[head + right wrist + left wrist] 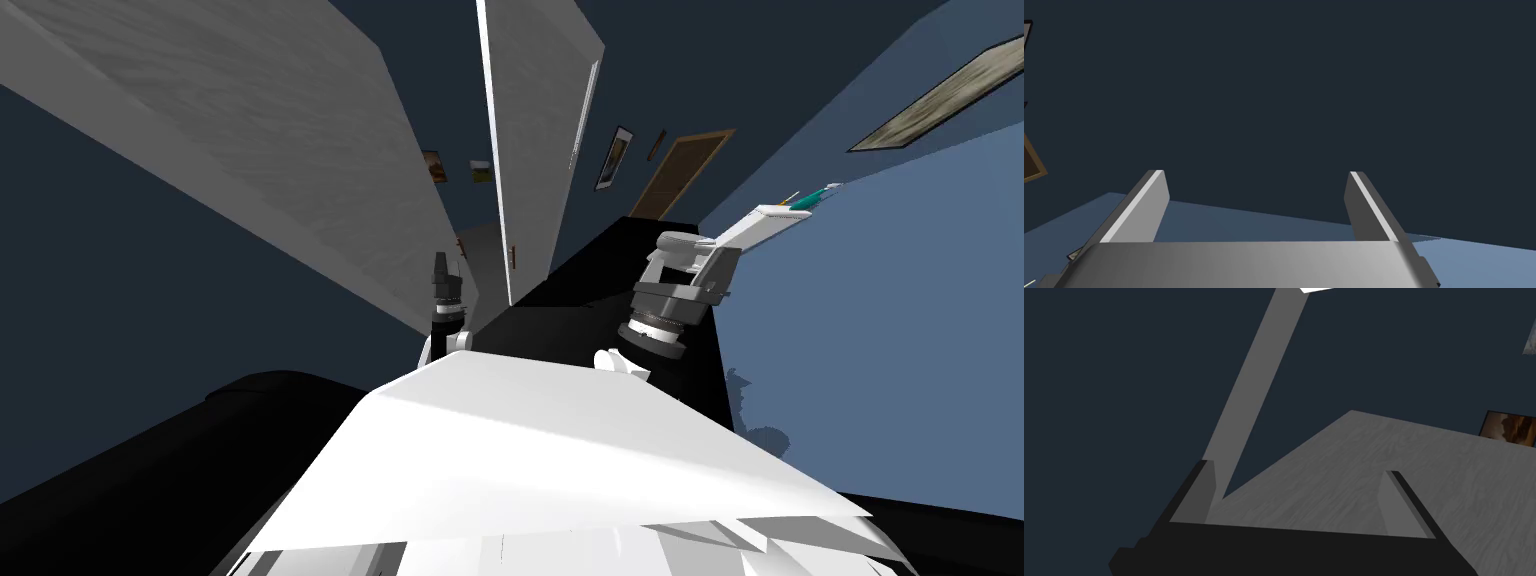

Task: Push the door open

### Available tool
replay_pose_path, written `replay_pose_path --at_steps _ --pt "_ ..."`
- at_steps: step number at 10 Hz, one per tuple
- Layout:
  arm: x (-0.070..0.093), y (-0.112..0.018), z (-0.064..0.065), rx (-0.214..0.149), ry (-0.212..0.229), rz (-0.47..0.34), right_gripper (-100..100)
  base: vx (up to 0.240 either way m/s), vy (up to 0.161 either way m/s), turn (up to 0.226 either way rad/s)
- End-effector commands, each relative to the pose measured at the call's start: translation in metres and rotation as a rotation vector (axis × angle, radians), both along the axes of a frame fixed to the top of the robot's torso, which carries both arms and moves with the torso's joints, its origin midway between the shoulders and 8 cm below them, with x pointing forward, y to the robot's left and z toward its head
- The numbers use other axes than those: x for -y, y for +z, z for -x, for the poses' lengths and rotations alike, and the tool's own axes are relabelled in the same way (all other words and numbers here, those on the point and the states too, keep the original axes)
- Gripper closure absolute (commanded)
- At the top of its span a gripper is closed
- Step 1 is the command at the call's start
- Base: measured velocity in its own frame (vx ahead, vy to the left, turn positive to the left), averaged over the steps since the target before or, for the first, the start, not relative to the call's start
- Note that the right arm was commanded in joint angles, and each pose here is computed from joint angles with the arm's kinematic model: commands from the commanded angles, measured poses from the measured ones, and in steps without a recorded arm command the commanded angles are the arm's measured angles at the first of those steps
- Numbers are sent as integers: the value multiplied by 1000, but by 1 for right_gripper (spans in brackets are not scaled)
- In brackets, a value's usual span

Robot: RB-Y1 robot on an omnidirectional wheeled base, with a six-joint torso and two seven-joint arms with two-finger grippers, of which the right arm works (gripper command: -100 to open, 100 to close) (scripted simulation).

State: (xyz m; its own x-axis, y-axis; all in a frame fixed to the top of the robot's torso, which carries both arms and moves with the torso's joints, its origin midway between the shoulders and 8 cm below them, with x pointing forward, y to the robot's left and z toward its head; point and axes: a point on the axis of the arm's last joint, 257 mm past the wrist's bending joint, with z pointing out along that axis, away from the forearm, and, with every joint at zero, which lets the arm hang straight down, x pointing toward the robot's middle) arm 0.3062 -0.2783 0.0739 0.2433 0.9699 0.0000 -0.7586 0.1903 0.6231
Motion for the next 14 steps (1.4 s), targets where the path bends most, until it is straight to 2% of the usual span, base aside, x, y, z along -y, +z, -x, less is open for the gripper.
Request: replay_pose_path --at_steps 1,5,9,14 --pt "1 -4 -3 -5 13 -9 -100 118 -16 189" --pt "6 -20 -13 -22 58 -44 -100 36 -37 310" --pt "16 -46 -28 -48 123 -115 -100 88 -84 370" --pt "32 -77 -43 -73 182 -208 -100 72 -94 298"
